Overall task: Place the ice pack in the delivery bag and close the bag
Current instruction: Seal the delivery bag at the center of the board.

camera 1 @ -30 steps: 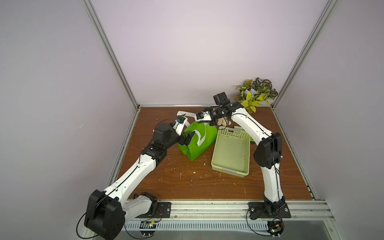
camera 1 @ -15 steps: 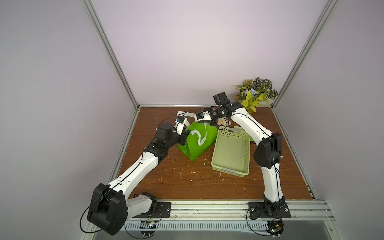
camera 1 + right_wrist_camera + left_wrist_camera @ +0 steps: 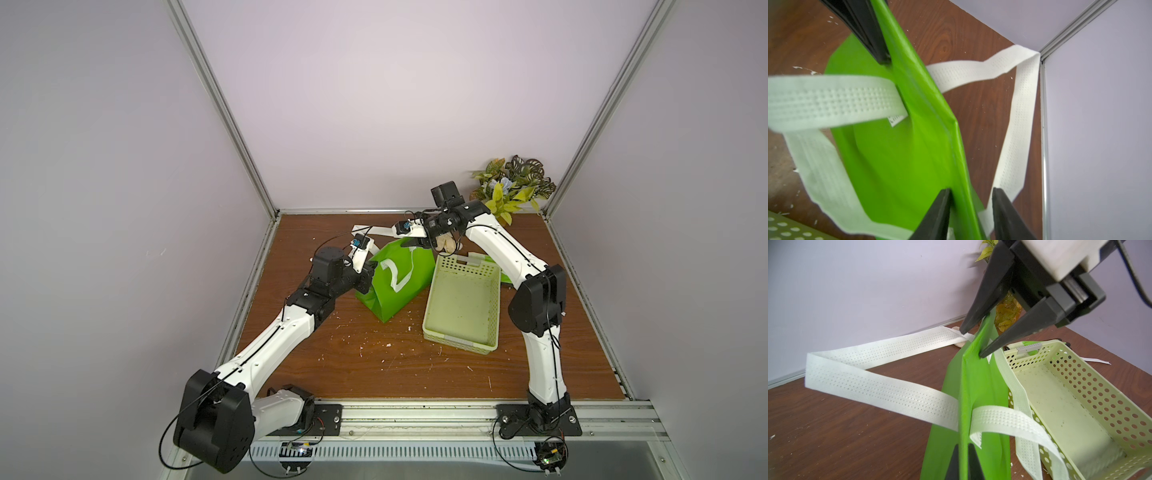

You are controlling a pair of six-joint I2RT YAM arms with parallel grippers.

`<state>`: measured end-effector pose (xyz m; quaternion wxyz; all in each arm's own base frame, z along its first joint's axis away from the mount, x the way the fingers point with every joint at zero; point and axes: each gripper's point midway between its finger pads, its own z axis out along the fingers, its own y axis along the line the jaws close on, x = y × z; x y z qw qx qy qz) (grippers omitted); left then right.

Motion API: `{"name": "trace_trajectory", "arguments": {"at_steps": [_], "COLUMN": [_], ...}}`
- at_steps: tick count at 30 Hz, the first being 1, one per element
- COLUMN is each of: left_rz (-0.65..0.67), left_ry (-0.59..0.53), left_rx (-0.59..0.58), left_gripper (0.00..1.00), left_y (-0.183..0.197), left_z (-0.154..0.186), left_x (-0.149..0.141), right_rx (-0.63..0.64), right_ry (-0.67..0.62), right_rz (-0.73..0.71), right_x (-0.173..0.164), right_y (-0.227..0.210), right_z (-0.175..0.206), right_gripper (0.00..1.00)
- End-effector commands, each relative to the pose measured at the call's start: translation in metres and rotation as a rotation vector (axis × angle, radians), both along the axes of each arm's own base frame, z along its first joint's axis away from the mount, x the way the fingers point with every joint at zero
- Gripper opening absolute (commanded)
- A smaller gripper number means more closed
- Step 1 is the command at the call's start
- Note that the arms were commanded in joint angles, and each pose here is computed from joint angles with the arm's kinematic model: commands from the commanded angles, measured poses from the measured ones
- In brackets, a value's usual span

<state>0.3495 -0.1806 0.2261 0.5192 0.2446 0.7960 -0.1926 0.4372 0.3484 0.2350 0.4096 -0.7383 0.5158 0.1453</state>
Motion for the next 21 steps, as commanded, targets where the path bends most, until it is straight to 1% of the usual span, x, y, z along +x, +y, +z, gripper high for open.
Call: {"name": "trace_trajectory", "arguments": {"at_steps": [1, 5, 8, 10, 13, 17, 18, 21], "left_rz": [0.008, 0.023, 0.027, 0.030, 0.036, 0.042, 0.041, 0.040], "left_ry": [-0.030, -0.045, -0.053, -0.053, -0.057, -0.059, -0.061, -0.071], "left_rx": [0.016, 0.028, 0.032, 0.035, 0.037, 0.036, 0.034, 0.030], "left_gripper": [0.00, 0.00, 0.00, 0.00, 0.00, 0.00, 0.00, 0.00], "left_y": [0.006, 0.010, 0.011, 0.012, 0.014, 0.015, 0.015, 0.015], "left_z": [0.005, 0.006, 0.008, 0.006, 0.006, 0.005, 0.005, 0.005], "left_x": [0.000, 0.000, -0.001, -0.002, -0.002, -0.003, -0.004, -0.004], "right_rx": [0.006, -0.023, -0.017, -0.019, -0.025, -0.031, -0.026, -0.006], "right_ry": [-0.033, -0.034, -0.028, -0.035, -0.042, -0.054, -0.059, -0.066], "right_rz": [-0.062, -0.090, -0.102, -0.109, -0.129, -0.141, -0.144, -0.151], "right_x": [0.015, 0.025, 0.029, 0.032, 0.038, 0.041, 0.041, 0.042], "right_y": [-0.018, -0.027, -0.032, -0.034, -0.040, -0.043, -0.043, -0.042], "right_z": [0.020, 0.010, 0.009, 0.009, 0.008, 0.010, 0.012, 0.021], "right_gripper": [0.40, 0.39, 0.37, 0.32, 0.22, 0.02, 0.00, 0.00]}}
